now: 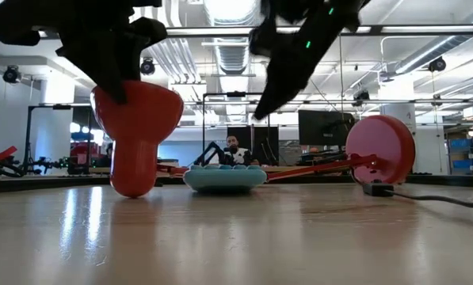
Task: Screw lightbulb
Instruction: Prepare the orange desk lamp on the center
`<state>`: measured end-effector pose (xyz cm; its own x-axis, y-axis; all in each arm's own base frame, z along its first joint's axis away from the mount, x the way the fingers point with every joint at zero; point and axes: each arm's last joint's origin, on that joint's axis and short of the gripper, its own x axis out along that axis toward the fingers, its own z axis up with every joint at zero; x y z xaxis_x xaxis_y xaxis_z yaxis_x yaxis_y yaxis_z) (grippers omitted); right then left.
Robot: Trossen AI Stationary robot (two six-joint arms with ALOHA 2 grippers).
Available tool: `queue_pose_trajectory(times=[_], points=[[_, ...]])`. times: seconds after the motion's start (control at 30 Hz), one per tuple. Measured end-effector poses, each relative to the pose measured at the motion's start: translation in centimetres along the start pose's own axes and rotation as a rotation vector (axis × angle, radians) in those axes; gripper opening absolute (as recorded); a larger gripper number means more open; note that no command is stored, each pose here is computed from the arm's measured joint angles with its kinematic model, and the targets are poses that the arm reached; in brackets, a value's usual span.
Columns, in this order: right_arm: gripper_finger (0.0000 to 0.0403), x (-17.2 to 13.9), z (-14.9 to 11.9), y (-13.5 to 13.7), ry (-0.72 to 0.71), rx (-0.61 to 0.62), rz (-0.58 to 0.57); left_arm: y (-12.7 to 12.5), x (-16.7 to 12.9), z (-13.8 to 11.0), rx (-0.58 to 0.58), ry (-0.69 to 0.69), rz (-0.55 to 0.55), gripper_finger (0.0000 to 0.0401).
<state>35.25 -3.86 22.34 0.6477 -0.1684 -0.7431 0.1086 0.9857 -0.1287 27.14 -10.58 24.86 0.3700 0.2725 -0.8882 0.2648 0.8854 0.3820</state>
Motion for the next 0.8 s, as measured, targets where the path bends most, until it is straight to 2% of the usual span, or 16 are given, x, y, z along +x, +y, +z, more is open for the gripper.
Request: queue_pose_trajectory(times=[0.17, 0.3, 0.43, 0.6, 0.7, 0.8], points=[[0.0222, 2.7, 0.1, -4.4, -0.073, 0.144, -0.053, 0.0, 0.0, 0.0, -0.009, -0.001, 0.000, 0.0103], [0.0184, 5.1, -0.9, -6.7, -0.030, 0.166, 0.060, 0.0, 0.0, 0.0, -0.010, -0.004, 0.000, 0.0103], [0.0130, 6.9, -1.3, -7.2, -0.020, 0.092, 0.144, 0.0, 0.0, 0.0, -0.009, -0.004, 0.000, 0.0103], [0.0080, 7.3, -0.5, -7.1, -0.037, -0.099, 0.148, 0.0, 0.0, 0.1, -0.017, -0.007, 0.000, 0.0103], [0.0086, 7.1, 0.7, -7.2, -0.040, -0.185, 0.166, 0.0, 0.0, 0.1, -0.026, -0.008, 0.000, 0.0103], [0.0121, 7.6, 1.5, -8.1, -0.020, -0.219, 0.214, 0.1, 0.0, 0.1, -0.031, -0.013, 0.021, 0.0103]])
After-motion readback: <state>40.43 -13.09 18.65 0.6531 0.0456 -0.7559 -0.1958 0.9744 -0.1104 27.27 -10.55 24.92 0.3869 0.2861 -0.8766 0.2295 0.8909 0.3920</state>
